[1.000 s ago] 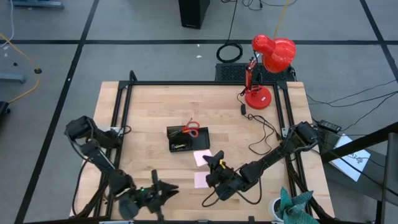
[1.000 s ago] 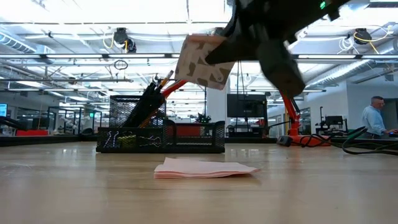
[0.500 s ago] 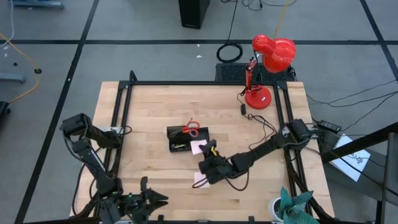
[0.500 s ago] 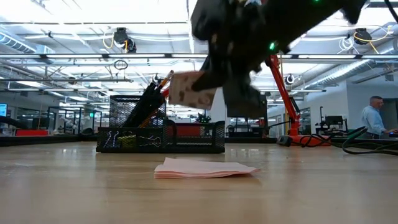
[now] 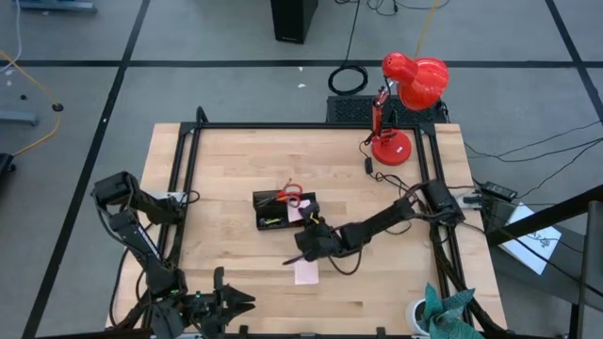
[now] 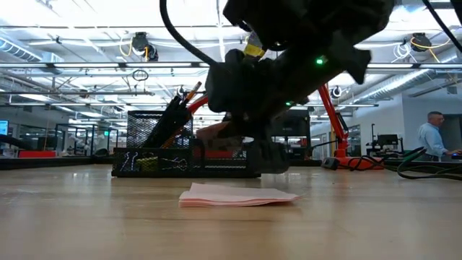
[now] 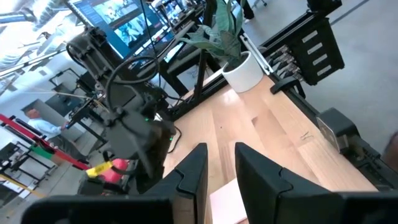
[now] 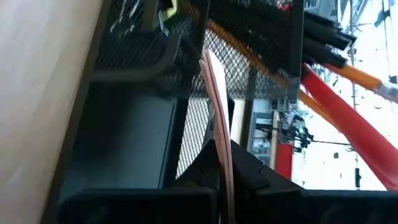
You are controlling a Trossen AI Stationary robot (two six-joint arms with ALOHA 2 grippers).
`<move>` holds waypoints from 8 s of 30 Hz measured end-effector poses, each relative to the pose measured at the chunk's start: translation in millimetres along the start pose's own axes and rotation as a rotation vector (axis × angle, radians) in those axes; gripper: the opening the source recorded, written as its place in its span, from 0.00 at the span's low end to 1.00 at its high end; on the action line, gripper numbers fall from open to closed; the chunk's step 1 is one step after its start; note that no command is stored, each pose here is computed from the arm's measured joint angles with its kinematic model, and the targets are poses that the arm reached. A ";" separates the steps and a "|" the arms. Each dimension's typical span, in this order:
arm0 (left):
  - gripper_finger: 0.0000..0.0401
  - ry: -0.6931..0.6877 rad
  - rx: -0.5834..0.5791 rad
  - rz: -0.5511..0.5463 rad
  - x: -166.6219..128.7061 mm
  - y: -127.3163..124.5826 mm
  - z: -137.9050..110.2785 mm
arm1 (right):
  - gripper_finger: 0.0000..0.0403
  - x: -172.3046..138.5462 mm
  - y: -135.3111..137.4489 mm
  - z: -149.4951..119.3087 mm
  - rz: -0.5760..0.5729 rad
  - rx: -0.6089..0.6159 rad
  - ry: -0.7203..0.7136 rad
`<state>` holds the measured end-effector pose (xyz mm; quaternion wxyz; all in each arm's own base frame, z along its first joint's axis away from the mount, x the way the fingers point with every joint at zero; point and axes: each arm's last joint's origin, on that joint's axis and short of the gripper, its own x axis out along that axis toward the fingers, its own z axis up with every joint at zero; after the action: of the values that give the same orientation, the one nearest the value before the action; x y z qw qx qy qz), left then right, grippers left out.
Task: Pick and place office supplies into organizer
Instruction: Put the pink sticky note into the mesh desk organizer
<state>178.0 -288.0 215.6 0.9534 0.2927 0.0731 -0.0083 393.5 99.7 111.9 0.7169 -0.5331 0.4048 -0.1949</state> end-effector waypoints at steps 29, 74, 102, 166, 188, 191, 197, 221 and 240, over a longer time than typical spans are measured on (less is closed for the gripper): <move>0.22 0.039 -0.003 -0.012 -0.1 -2.0 -7.0 | 0.00 28.2 -11.0 -13.9 0.075 0.002 0.012; 0.22 0.048 -0.034 -0.103 7.7 -1.2 -10.8 | 0.49 16.1 -14.6 -20.2 0.321 0.137 -0.058; 0.22 0.054 -0.039 -0.110 7.3 -1.8 -11.7 | 0.01 43.9 -140.0 -82.1 0.342 0.743 -0.065; 0.22 0.087 -0.066 -0.132 13.7 0.6 -16.9 | 0.00 63.3 -107.1 -78.1 0.578 0.772 -0.074; 0.22 0.088 -0.099 -0.125 15.3 1.7 -16.7 | 0.21 -164.4 -63.2 5.1 0.363 0.422 -0.448; 0.22 0.094 -0.125 -0.121 18.6 3.6 -17.4 | 0.30 -168.1 -40.9 10.7 0.381 0.366 -0.445; 0.22 0.134 -0.376 -0.160 36.1 12.6 -21.9 | 0.45 -164.5 4.6 16.7 0.383 0.219 -0.405; 0.22 0.341 -0.578 -0.246 98.7 0.9 -85.1 | 0.49 -143.7 82.9 21.7 0.395 -0.010 -0.373; 0.22 0.419 -0.699 -0.147 132.7 18.2 -116.6 | 0.50 -146.7 92.1 8.1 0.435 -0.247 -0.329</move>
<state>294.6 -204.1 111.2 0.9567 -0.0593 0.2848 0.0086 298.4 241.7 82.5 0.7277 -0.5412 0.4087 0.1029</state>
